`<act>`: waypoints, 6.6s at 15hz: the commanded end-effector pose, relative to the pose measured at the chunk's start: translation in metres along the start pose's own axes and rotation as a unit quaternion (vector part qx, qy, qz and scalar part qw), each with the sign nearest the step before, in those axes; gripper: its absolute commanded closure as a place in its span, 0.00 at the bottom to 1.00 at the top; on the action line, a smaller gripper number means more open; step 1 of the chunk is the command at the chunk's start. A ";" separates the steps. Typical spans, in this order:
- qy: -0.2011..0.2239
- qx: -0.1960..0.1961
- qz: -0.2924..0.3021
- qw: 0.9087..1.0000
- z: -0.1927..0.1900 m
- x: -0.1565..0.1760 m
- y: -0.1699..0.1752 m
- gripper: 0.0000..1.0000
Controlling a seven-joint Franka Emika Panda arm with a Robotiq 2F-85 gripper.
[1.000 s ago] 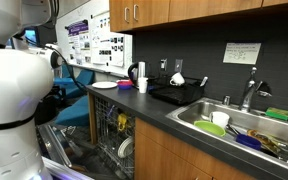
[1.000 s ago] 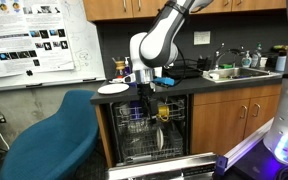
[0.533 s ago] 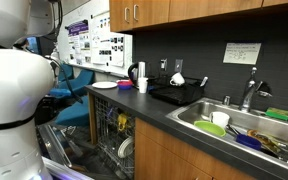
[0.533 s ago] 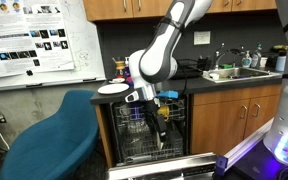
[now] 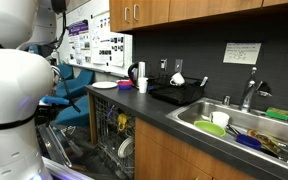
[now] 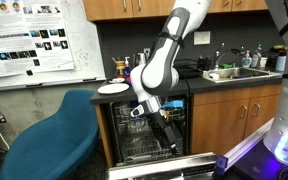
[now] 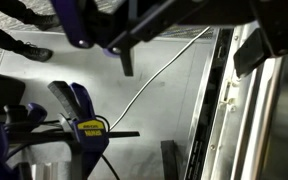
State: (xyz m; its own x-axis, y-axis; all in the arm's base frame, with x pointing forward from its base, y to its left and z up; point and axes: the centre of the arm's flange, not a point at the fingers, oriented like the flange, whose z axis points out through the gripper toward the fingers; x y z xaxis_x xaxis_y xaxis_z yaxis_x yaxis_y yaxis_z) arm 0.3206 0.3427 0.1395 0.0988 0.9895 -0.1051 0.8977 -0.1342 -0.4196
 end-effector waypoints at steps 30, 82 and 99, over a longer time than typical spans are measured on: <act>-0.021 0.096 -0.055 0.994 0.074 0.056 -0.051 0.00; 0.025 -0.093 -0.103 0.990 0.128 0.110 -0.003 0.00; -0.027 -0.245 -0.111 0.963 0.130 0.097 0.006 0.00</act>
State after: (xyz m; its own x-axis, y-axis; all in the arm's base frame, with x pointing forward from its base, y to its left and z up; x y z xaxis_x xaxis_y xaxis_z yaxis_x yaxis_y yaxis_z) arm 0.2568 0.4526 -0.0007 -0.1666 0.9832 -0.0739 0.9854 0.1634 -0.0484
